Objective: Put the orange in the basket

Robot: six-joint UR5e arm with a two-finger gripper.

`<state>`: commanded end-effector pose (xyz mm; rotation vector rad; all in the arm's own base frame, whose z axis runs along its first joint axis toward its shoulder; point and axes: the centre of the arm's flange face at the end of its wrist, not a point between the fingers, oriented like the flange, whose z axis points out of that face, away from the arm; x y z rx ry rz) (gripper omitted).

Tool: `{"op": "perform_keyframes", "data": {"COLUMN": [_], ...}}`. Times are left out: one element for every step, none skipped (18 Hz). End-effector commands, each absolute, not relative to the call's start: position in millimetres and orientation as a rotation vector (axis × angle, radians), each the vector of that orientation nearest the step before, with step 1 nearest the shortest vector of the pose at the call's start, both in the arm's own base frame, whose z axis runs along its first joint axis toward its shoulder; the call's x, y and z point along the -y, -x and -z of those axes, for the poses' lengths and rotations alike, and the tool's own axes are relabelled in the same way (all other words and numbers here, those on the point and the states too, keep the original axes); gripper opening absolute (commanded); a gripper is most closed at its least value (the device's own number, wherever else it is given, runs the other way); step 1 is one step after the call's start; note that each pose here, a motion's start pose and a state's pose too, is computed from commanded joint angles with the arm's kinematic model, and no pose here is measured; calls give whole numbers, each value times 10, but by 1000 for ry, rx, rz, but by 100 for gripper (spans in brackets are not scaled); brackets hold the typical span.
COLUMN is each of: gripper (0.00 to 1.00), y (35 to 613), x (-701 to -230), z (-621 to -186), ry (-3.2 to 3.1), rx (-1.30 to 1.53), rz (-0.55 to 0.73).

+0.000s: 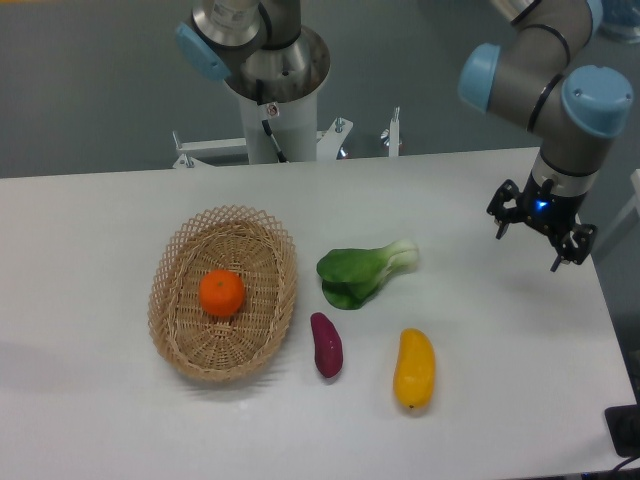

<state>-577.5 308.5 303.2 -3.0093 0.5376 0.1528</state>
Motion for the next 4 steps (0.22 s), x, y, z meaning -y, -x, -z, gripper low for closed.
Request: {"op": "perform_keyframes", "data": {"gripper": [100, 100, 100, 100], "y": [5770, 5770, 5766, 5770], "x": [-3093, -3093, -3092, -3092], "z": [-3032, -3032, -3025, -3032], "ry": [3009, 3009, 3009, 3010], "rx": [-540, -540, -540, -540], "rz": [-153, -153, -150, -153]}}
